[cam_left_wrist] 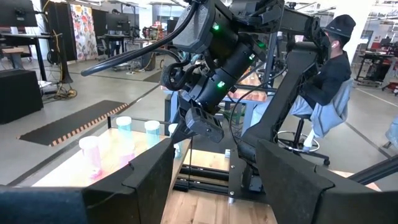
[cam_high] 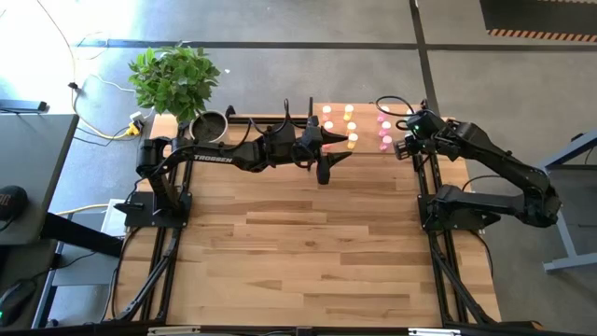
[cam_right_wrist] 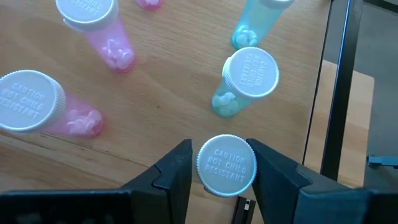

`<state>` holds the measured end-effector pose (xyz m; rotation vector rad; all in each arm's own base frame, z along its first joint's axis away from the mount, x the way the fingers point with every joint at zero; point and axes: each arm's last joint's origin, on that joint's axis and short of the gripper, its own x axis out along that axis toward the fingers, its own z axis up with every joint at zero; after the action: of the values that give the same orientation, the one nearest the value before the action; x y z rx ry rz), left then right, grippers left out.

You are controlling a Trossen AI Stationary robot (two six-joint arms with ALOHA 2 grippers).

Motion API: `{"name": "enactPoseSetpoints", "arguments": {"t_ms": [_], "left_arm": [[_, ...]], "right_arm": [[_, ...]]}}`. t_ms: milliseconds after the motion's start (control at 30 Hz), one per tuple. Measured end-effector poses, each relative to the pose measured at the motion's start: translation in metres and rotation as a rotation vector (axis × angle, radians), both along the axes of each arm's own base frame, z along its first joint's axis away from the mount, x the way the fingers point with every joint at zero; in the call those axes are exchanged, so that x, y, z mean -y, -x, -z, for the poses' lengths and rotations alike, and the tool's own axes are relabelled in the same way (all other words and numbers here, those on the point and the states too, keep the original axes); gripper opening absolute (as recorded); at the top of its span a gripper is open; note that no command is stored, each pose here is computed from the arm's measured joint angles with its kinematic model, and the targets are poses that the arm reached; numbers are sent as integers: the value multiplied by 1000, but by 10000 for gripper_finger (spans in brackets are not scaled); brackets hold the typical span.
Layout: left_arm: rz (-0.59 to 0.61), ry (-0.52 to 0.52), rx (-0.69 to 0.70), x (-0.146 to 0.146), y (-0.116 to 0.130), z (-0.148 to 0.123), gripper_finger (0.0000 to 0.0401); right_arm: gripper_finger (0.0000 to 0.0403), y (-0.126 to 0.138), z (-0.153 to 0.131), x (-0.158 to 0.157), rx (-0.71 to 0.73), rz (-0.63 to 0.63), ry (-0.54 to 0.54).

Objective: Pick and place medicine bottles onto shelf by color
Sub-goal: Put the blue medicine bottle aligned with the other blue medicine bottles on the shelf

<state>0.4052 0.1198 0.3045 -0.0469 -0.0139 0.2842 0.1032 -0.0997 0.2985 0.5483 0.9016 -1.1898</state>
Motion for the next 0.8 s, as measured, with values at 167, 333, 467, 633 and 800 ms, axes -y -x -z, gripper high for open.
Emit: {"name": "enactPoseSetpoints", "arguments": {"t_ms": [167, 333, 467, 633, 800], "left_arm": [[0, 0, 0, 0, 0, 0, 216], [0, 0, 0, 0, 0, 0, 216], [1, 1, 0, 0, 0, 0, 216], [0, 2, 0, 0, 0, 0, 216], [1, 3, 1, 0, 0, 0, 216]], "right_arm": [[142, 0, 0, 0, 0, 0, 0], [142, 0, 0, 0, 2, 0, 2], [142, 1, -1, -1, 8, 0, 7], [142, 4, -5, -3, 38, 0, 33], [142, 8, -9, -7, 66, 0, 56]]}}
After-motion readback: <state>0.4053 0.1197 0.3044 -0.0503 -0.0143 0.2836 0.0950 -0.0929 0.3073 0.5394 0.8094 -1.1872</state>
